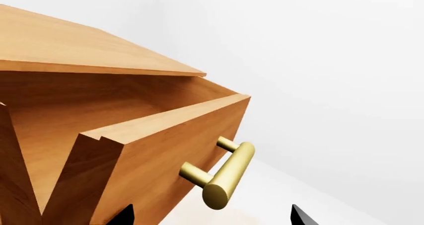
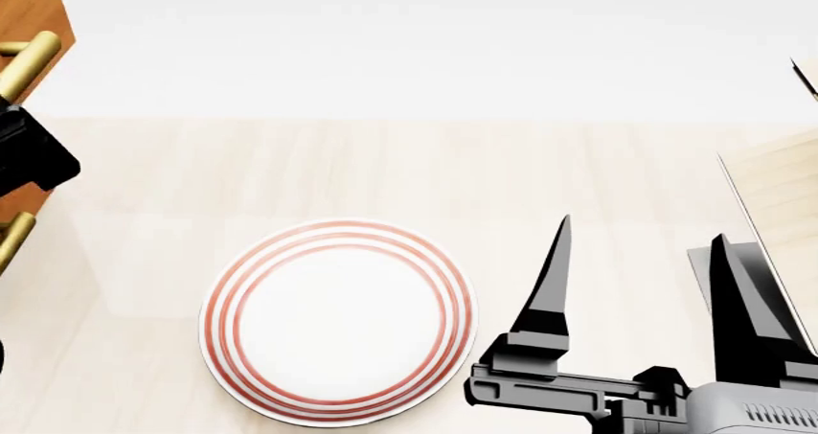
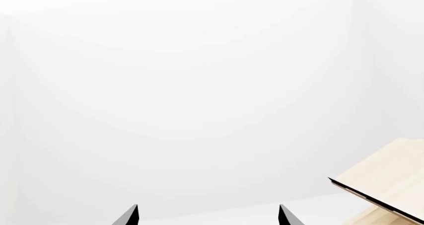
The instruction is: Close the top drawer of the cabinet.
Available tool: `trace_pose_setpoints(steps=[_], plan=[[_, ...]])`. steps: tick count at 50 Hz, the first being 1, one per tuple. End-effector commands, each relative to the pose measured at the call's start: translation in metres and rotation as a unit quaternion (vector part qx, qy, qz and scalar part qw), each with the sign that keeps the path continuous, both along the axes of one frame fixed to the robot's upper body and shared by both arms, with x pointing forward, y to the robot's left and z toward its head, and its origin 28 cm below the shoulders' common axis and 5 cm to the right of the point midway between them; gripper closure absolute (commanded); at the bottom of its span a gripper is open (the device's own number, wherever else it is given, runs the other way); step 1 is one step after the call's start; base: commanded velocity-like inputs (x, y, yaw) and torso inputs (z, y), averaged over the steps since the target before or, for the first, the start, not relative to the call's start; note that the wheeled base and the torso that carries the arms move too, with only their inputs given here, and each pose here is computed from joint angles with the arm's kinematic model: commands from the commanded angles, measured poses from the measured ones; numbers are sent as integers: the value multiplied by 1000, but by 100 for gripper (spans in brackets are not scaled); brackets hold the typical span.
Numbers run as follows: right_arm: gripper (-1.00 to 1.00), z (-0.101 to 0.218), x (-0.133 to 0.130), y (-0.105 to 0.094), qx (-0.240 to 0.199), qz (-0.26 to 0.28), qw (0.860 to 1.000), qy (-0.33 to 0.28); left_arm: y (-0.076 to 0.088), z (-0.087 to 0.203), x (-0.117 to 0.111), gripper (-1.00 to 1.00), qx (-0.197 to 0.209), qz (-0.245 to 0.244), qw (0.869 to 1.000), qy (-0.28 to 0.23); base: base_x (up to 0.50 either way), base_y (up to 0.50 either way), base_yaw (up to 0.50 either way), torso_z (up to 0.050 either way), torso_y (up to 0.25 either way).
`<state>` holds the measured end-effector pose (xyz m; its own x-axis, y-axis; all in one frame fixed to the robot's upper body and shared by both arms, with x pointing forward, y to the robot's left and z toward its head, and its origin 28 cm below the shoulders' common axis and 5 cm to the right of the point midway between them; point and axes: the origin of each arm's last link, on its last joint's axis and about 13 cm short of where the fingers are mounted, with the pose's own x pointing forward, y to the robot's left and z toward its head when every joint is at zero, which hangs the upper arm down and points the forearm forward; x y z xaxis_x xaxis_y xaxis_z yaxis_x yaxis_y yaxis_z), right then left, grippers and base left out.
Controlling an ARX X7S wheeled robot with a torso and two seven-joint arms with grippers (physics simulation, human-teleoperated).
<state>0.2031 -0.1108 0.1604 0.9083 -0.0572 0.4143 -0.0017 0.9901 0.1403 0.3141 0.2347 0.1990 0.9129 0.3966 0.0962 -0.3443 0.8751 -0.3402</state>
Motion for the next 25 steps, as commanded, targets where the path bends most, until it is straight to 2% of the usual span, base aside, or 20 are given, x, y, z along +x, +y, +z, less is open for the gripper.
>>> trace_pose_setpoints(steps=[1, 25], plan=[[-100, 0, 0, 0, 0, 0, 1000, 0, 13, 6, 8, -100, -28, 33, 999, 9, 0, 0, 0, 0, 0], [-100, -3, 1, 0, -3, 2, 1000, 2, 37, 23, 15, -100, -49, 71, 996, -13, 0, 0, 0, 0, 0]])
